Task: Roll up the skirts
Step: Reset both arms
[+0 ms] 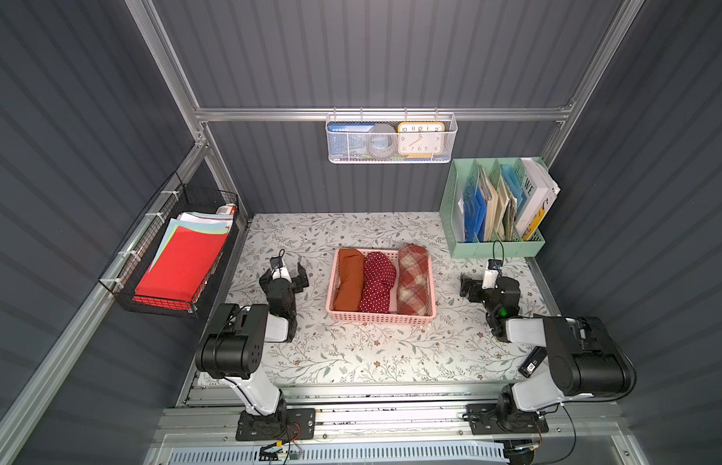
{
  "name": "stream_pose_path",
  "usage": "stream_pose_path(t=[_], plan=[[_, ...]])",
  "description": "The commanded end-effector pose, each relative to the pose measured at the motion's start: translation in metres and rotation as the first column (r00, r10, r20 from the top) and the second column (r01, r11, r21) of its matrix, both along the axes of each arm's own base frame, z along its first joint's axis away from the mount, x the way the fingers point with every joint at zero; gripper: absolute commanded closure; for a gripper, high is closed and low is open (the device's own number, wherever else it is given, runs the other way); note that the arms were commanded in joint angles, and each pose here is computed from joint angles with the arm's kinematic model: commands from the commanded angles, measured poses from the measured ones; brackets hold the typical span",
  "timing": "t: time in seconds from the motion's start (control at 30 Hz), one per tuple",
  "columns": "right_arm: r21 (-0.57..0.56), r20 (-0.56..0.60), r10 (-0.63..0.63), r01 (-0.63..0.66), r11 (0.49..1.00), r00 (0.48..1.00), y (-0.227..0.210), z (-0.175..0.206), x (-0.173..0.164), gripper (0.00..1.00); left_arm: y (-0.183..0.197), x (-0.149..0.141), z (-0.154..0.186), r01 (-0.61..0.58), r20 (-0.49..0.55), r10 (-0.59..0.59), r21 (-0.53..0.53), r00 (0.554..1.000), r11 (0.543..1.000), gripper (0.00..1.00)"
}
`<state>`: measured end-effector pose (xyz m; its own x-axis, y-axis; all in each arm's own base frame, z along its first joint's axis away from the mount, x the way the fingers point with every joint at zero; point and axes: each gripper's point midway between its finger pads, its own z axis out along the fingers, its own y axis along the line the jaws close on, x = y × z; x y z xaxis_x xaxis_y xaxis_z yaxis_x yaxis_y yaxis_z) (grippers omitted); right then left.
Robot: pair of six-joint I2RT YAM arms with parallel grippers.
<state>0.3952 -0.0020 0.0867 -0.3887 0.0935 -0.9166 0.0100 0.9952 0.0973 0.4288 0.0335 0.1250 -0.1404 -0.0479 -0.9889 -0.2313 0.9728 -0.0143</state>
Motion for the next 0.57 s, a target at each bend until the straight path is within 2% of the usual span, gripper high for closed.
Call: stream_pose_path(t=[0.0, 0.2, 0.27, 0.3, 0.53], plan=[[-0.017, 0.013, -0.002, 0.002, 1.000, 1.000, 0.001, 0.005, 0.001, 0.01, -0.003, 0.002, 0.003, 0.011, 0.008, -0.011, -0.013, 1.000, 1.000, 0.00], [-0.020, 0.012, -0.004, 0.004, 1.000, 1.000, 0.001, 0.005, 0.001, 0.01, -0.004, 0.002, 0.002, 0.013, 0.001, -0.013, -0.013, 1.000, 1.000, 0.00], [-0.020, 0.011, -0.003, 0.003, 1.000, 1.000, 0.001, 0.005, 0.001, 0.01, -0.036, 0.010, 0.001, 0.214, -0.023, -0.213, 0.024, 0.977, 0.977, 0.00], [-0.019, 0.008, -0.003, 0.003, 1.000, 1.000, 0.001, 0.004, 0.001, 0.01, -0.036, 0.011, 0.002, 0.231, -0.017, -0.230, 0.013, 0.973, 0.973, 0.00], [-0.016, 0.004, -0.007, 0.007, 1.000, 1.000, 0.001, 0.004, 0.001, 0.01, -0.030, 0.008, 0.002, 0.206, -0.011, -0.206, 0.012, 0.978, 0.978, 0.00]])
